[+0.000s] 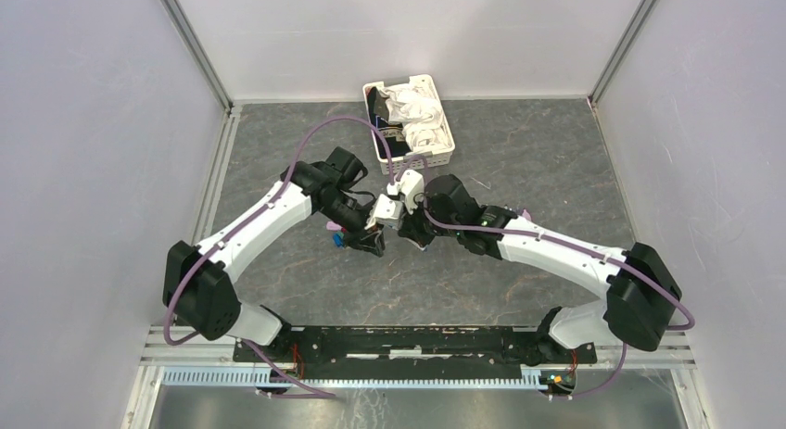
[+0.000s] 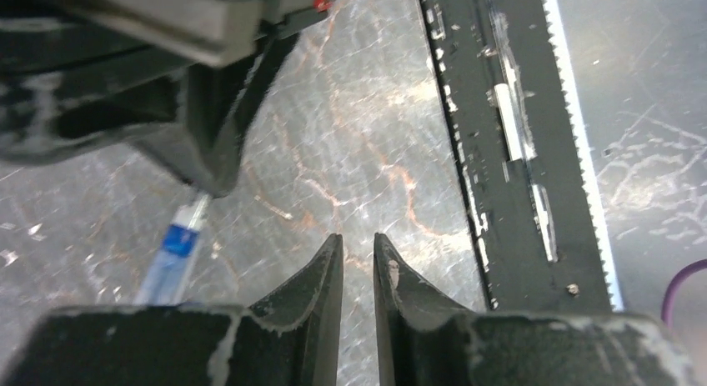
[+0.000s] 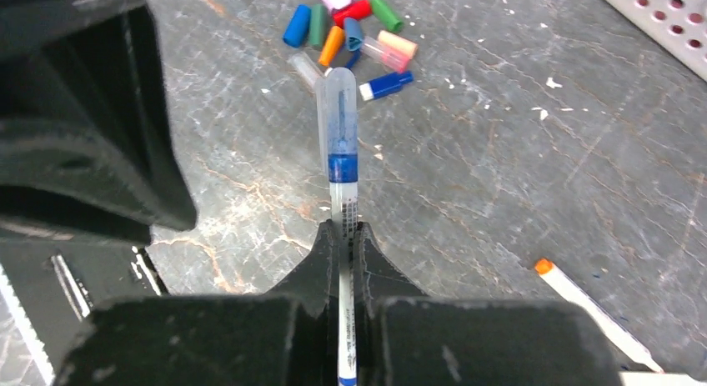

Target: Open the pen caps

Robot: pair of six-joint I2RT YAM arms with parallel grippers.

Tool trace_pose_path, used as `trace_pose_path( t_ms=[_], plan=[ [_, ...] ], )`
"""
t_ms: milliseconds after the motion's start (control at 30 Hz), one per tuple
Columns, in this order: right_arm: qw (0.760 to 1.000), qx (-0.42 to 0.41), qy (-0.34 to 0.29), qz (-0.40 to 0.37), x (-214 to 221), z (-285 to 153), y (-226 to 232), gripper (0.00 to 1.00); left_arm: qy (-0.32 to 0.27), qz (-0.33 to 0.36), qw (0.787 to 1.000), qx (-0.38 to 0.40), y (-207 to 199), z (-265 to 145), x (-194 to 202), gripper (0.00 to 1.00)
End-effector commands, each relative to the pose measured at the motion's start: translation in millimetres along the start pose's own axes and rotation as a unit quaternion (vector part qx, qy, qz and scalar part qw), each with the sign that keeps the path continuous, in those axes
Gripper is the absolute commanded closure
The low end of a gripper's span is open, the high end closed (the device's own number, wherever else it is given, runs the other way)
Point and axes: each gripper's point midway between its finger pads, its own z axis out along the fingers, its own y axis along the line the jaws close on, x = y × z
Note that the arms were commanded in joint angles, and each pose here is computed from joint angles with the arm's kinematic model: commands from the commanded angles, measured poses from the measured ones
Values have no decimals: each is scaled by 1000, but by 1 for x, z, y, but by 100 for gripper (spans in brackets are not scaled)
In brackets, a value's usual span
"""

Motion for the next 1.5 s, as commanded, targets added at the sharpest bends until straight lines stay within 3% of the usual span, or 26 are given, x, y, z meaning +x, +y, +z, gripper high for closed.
trace_pose_path(
  t_ms=[0, 133, 233, 300, 567, 767, 967, 1300, 1467],
  plan=[
    [989, -19, -91, -117, -50, -13, 29, 100, 29, -78, 996, 23, -4, 7, 13, 73],
    [988, -28, -88, -120, -47, -9, 36, 100, 23, -75, 997, 27, -5, 8, 12, 67],
    [988, -35, -87, -123, -46, -8, 39, 100, 24, -71, 997, 25, -5, 7, 12, 48],
    [988, -32, -84, -124, -43, -10, 39, 100, 26, -61, 998, 19, -6, 3, 10, 42],
    [990, -23, -79, -116, -25, -23, 35, 100, 27, -51, 997, -56, 10, -43, -2, 36],
    [989, -32, -86, -115, -28, -32, 41, 100, 8, -66, 989, -130, 40, -69, -6, 25],
    [989, -19, -90, -112, -27, -38, 38, 100, -65, -81, 985, -138, 46, -77, -30, 24],
    [987, -9, -99, -127, -39, -43, 35, 100, -61, -67, 995, -45, 5, -62, -18, 23],
    [984, -6, -108, -141, -54, -43, 37, 100, -85, -80, 992, -53, 9, -61, -27, 23]
  ],
)
